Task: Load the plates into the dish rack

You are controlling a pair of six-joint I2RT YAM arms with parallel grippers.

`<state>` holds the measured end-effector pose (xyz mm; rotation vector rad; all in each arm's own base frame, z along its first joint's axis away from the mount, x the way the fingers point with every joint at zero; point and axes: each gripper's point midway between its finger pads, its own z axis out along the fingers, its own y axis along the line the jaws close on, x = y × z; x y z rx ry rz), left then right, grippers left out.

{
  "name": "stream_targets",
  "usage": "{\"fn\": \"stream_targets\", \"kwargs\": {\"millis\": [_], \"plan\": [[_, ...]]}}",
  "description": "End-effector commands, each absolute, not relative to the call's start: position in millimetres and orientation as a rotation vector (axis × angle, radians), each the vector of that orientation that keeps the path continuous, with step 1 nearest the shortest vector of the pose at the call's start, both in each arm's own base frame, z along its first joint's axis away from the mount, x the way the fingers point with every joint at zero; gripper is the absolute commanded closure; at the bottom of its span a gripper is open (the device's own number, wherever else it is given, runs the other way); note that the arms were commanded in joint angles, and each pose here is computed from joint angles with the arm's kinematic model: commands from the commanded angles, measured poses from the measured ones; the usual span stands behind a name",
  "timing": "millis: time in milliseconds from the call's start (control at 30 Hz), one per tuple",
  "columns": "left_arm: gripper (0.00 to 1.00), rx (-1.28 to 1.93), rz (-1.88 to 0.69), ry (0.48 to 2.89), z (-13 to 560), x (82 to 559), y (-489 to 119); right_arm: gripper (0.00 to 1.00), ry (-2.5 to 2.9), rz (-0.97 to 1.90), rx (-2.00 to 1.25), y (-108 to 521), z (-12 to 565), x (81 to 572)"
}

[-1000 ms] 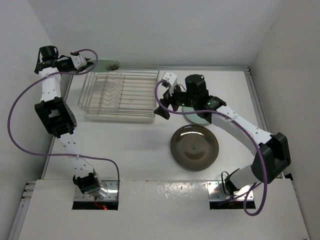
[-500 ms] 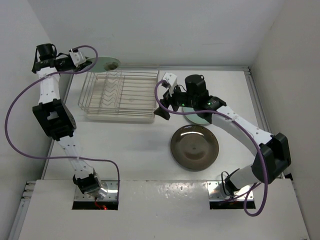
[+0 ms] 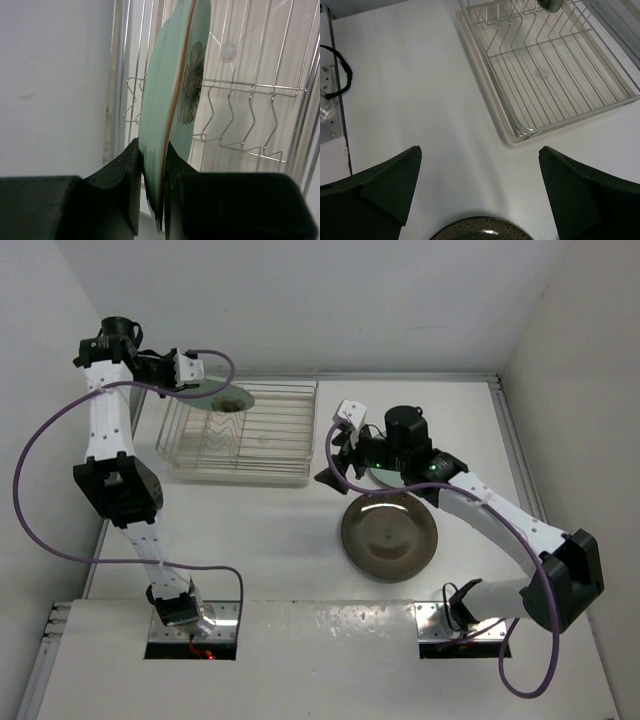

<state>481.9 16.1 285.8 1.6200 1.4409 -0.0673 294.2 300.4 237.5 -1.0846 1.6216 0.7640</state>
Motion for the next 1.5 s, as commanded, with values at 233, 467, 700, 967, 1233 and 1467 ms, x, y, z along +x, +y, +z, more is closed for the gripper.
{"fn": "stream_targets", "kwargs": {"millis": [233, 467, 700, 967, 1233, 1467], "plan": [[1.00, 1.763, 0.143, 1.197, 341, 459, 3, 0.00, 1.538, 0.762, -1.035, 287, 250, 271], [1.00, 1.777, 0.093, 1.159, 333, 443, -8, 0.00, 1.540, 0.774, -1.037, 289, 249, 269], [1.00, 1.799, 0.080, 1.164, 322, 436, -8, 0.00, 1.542, 0.783, -1.053, 294, 247, 270], [1.00, 1.807, 0.107, 1.166, 316, 463, 4, 0.00, 1.548, 0.795, -1.060, 298, 246, 271], [1.00, 1.832, 0.079, 1.161, 296, 473, 6, 0.00, 1.560, 0.798, -1.057, 299, 242, 271], [1.00, 1.851, 0.050, 1.176, 278, 476, 8, 0.00, 1.558, 0.803, -1.065, 305, 247, 277]]}}
